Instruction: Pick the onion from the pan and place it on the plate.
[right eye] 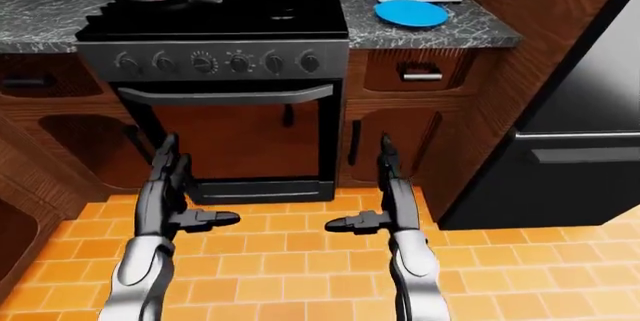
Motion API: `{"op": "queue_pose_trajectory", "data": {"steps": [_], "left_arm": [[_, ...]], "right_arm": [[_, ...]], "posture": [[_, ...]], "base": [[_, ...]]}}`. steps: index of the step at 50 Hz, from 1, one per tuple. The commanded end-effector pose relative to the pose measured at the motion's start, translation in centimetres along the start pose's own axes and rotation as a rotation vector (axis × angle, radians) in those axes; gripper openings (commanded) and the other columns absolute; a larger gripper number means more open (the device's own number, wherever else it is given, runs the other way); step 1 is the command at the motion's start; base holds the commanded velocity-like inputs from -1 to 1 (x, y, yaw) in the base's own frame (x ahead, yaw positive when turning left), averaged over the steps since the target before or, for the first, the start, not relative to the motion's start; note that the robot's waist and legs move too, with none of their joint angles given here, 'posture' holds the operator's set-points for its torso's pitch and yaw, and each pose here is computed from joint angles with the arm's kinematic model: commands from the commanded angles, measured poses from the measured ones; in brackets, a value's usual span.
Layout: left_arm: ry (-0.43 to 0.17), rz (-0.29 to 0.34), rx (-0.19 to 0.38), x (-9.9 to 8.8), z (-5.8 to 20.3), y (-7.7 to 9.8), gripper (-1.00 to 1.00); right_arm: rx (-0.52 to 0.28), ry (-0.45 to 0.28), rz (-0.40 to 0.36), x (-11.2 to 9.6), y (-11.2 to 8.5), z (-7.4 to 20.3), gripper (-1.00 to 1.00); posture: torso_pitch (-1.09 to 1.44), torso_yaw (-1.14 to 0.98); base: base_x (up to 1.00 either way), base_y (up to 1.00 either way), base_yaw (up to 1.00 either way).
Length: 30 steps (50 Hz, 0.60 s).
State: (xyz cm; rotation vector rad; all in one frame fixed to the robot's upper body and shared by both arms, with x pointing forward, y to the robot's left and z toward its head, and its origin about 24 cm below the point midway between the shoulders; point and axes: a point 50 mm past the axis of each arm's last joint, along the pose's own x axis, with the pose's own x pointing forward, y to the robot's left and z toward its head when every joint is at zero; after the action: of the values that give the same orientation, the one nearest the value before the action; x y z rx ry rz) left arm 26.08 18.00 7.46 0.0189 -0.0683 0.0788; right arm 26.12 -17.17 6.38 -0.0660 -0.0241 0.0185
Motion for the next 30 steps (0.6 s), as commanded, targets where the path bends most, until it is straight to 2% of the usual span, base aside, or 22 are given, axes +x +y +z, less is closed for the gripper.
{"op": "queue_pose_trajectory", "data": {"steps": [1, 14, 23, 30], "left_arm": [[-0.089, 0.012, -0.009, 0.6, 2.2, 0.4, 1.0], [-0.167, 0.066, -0.084, 1.4, 5.4, 2.8, 1.0], [-0.206, 0.121, -0.092, 2.0, 6.9, 5.0, 1.0], [-0.256, 0.153, -0.081, 1.9, 9.1, 6.3, 1.0]], "right_arm": [[-0.012, -0.088, 0.002, 0.3, -0.2, 1.9, 1.0], [-0.036, -0.168, -0.027, 1.1, -2.5, 5.7, 1.0], [-0.056, -0.206, -0.062, 1.4, -4.3, 7.5, 1.0], [-0.051, -0.233, -0.086, 1.6, -5.5, 9.0, 1.0]], "posture": [[0.0, 0.0], [0.0, 0.0], [0.0, 0.0], [0.0, 0.0]], "base": [[0.0, 0.0, 0.0], [0.0, 0.0, 0.0], [0.0, 0.0, 0.0], [0.0, 0.0, 0.0]]}}
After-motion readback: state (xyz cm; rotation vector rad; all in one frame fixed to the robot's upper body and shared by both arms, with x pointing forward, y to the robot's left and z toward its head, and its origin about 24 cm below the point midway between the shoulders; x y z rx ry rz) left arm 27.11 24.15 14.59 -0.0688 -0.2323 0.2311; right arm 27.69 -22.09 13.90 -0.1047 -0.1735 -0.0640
